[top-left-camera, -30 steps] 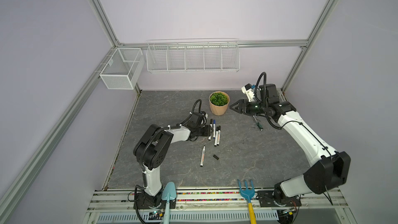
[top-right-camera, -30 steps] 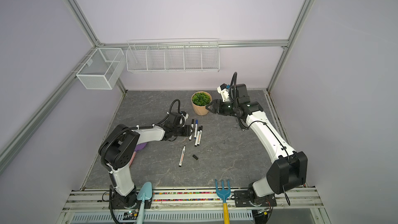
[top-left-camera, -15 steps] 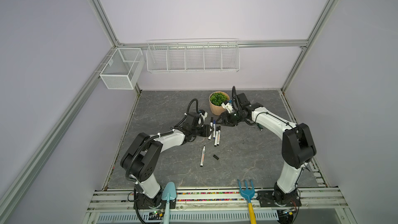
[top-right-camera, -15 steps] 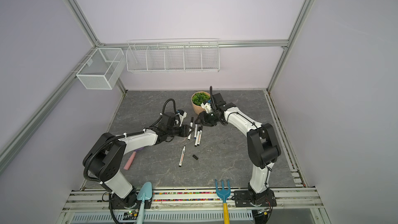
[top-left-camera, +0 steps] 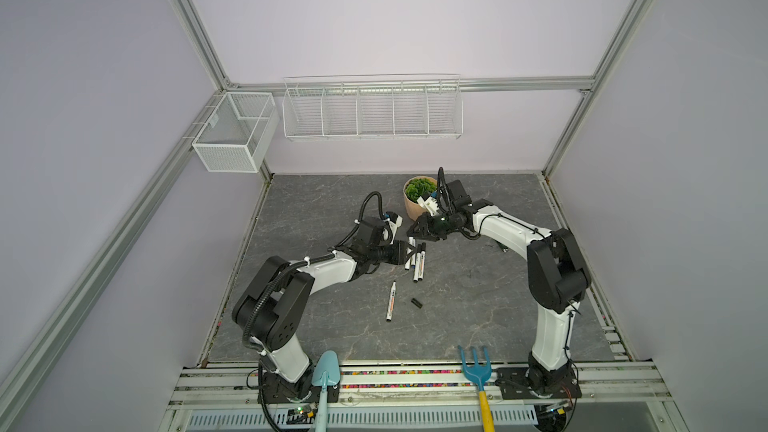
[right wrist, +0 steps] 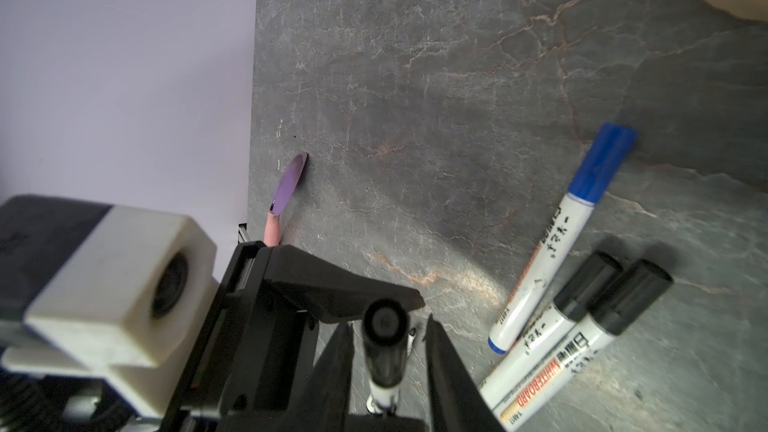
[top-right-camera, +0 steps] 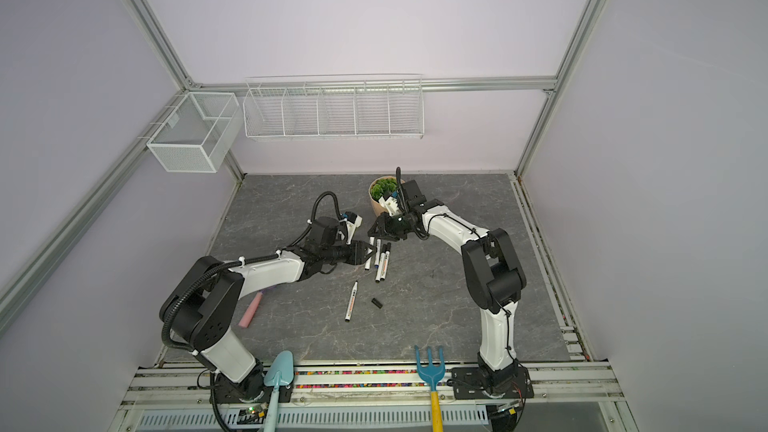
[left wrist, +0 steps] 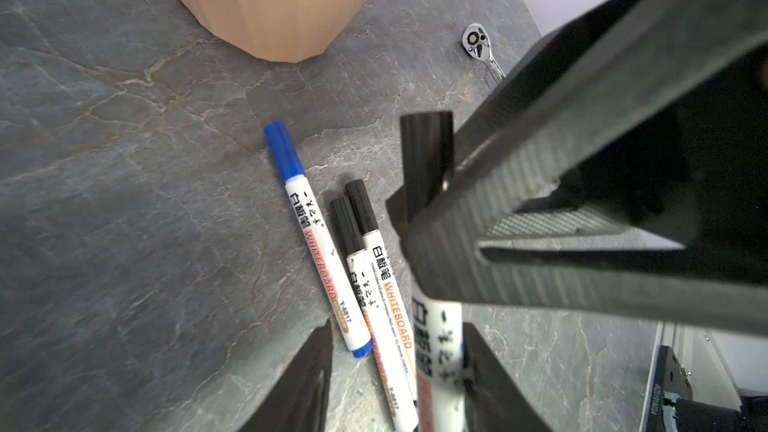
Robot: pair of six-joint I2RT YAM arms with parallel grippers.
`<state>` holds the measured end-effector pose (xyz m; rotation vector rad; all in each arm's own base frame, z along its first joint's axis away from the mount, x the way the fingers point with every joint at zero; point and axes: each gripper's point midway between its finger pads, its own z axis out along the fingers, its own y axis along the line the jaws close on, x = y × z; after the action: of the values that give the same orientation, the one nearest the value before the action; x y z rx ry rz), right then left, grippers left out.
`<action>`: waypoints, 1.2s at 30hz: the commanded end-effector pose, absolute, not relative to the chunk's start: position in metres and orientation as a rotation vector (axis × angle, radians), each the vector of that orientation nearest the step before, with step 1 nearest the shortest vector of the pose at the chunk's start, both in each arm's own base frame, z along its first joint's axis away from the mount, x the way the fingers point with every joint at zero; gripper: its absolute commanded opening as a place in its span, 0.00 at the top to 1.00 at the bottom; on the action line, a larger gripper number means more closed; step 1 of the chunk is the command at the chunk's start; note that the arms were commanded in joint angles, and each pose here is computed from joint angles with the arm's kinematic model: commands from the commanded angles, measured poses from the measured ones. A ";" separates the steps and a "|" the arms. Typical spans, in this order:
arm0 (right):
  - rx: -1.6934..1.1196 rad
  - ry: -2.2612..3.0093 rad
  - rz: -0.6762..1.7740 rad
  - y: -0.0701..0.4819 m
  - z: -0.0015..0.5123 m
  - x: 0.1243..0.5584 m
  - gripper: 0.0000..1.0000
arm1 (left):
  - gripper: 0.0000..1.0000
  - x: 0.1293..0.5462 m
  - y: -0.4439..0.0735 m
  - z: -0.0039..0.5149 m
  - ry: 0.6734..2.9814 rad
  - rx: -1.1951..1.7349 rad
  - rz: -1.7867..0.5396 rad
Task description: Insert the pens into the pen caps
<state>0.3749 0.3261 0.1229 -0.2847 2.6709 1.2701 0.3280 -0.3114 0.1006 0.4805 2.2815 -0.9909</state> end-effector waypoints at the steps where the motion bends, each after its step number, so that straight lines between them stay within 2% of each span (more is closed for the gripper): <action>1: -0.281 2.647 1.342 0.337 0.126 0.377 0.75 | 0.52 0.327 -0.315 0.123 2.205 0.484 -1.039; 5: -0.260 2.667 1.319 0.334 0.119 0.376 0.83 | 0.52 0.322 -0.316 0.130 2.180 0.508 -1.060; 9: -0.229 2.687 1.252 0.326 0.111 0.380 0.85 | 0.48 0.309 -0.318 0.140 2.144 0.562 -1.122; 13: -0.210 2.712 1.196 0.314 0.108 0.379 0.86 | 0.47 0.294 -0.307 0.134 2.212 0.559 -1.105; 23: -0.125 2.867 1.034 0.270 0.073 0.356 0.85 | 0.46 0.245 -0.242 0.083 2.522 0.532 -0.618; 32: -0.025 2.934 0.940 0.256 0.033 0.363 0.82 | 0.46 0.212 -0.227 0.059 2.692 0.502 -0.444; 36: 0.006 2.891 0.933 0.259 0.037 0.378 0.74 | 0.44 0.205 -0.227 0.049 2.758 0.544 -0.381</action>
<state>0.3653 0.2600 0.0390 -0.0269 2.9188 0.9576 0.2113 -0.2354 0.0578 0.5502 2.6805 -0.4815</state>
